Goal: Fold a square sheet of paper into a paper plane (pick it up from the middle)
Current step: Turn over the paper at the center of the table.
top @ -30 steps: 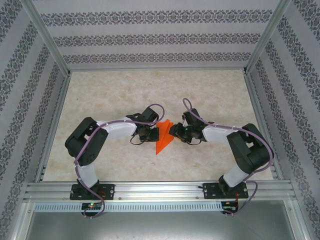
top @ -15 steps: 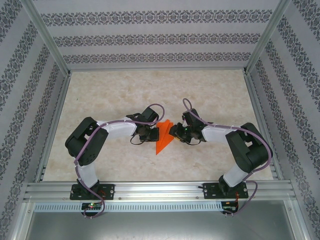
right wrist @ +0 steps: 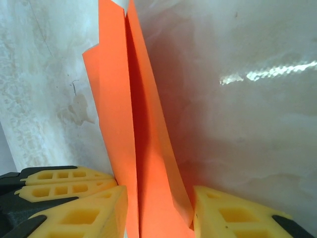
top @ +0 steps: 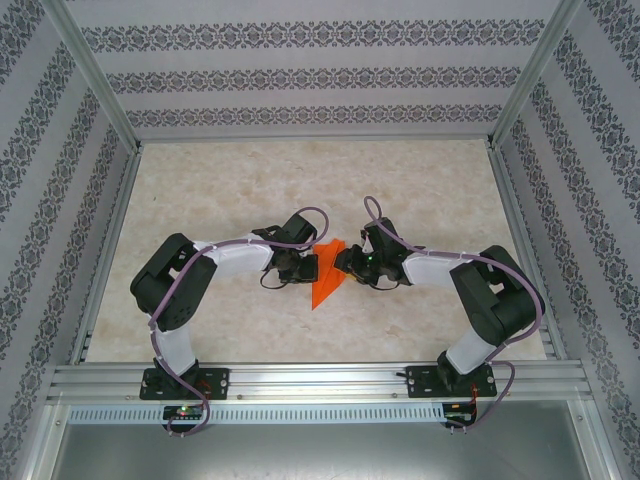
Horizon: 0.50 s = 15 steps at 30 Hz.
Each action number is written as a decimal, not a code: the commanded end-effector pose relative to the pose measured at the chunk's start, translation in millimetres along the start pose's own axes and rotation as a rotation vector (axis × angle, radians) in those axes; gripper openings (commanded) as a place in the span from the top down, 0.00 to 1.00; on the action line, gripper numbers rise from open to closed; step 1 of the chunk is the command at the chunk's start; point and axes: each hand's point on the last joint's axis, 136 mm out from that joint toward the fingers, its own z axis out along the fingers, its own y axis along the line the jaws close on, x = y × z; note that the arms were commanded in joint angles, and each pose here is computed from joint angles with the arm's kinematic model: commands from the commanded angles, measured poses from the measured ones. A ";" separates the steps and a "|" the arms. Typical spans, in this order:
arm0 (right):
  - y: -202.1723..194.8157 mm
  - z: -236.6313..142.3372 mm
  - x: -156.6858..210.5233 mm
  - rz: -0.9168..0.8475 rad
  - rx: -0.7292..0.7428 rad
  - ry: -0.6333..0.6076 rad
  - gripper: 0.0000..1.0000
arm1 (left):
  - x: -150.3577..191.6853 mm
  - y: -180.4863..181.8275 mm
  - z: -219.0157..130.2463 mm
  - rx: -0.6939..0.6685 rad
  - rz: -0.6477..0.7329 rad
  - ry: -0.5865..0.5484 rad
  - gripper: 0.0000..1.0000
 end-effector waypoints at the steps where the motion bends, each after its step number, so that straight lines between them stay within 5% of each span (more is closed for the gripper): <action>1: -6.2 -7.1 -1.7 0.007 0.005 -0.021 0.61 | 6.4 4.6 4.4 -0.011 0.002 0.036 0.90; 15: -11.5 -3.5 13.9 0.062 -0.015 -0.012 0.60 | 7.1 2.7 4.9 0.001 -0.005 0.040 0.90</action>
